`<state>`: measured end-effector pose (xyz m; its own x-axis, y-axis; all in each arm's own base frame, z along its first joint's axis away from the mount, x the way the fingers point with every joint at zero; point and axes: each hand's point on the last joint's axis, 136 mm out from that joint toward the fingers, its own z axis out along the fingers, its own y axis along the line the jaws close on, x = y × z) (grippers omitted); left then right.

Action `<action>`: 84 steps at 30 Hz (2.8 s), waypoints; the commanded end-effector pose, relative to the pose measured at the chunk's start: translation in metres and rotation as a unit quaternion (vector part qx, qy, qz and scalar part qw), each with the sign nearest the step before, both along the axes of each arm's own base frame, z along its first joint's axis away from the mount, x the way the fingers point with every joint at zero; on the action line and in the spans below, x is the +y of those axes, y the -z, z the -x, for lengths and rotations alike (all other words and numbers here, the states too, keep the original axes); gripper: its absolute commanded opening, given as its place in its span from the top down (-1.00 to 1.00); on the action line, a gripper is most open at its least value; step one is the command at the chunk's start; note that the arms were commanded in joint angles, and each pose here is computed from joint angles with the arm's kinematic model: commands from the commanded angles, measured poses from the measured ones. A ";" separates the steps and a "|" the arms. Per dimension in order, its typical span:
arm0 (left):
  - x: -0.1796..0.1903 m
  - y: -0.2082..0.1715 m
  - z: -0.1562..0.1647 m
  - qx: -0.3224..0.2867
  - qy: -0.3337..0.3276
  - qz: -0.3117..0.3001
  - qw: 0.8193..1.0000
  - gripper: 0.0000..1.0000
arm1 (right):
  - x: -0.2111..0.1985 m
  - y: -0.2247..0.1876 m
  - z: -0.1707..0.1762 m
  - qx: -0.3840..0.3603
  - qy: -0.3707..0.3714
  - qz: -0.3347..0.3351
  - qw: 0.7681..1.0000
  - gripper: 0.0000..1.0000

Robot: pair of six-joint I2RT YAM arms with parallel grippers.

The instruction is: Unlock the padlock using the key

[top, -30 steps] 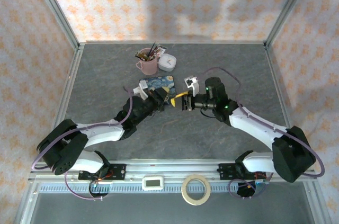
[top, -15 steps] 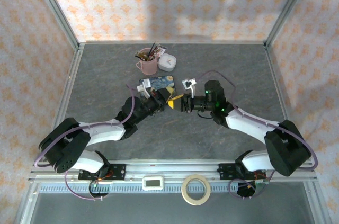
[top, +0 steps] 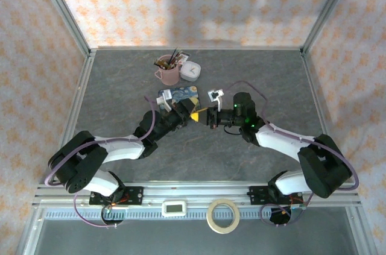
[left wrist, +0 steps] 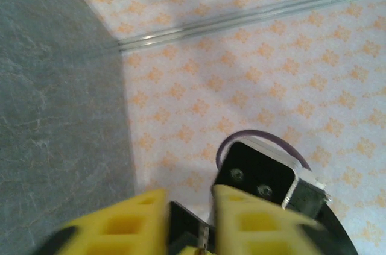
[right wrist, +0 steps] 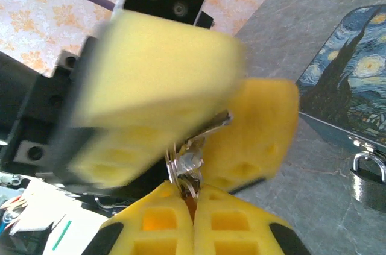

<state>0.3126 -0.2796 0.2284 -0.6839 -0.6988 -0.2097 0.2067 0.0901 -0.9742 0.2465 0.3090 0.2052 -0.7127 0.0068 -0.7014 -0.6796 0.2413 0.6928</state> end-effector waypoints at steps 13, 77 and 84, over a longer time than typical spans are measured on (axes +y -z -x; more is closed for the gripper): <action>0.024 -0.014 -0.007 -0.032 -0.016 -0.062 0.997 -0.47 | -0.014 0.018 -0.002 -0.079 0.008 0.102 0.992 1.00; 0.005 -0.032 -0.005 -0.139 -0.002 -0.195 0.971 1.00 | -0.021 -0.055 -0.027 -0.075 0.118 -0.082 0.987 -0.05; -0.002 -0.035 -0.002 -0.149 0.004 -0.226 0.963 1.00 | -0.017 -0.049 -0.022 -0.078 0.096 -0.070 0.990 0.03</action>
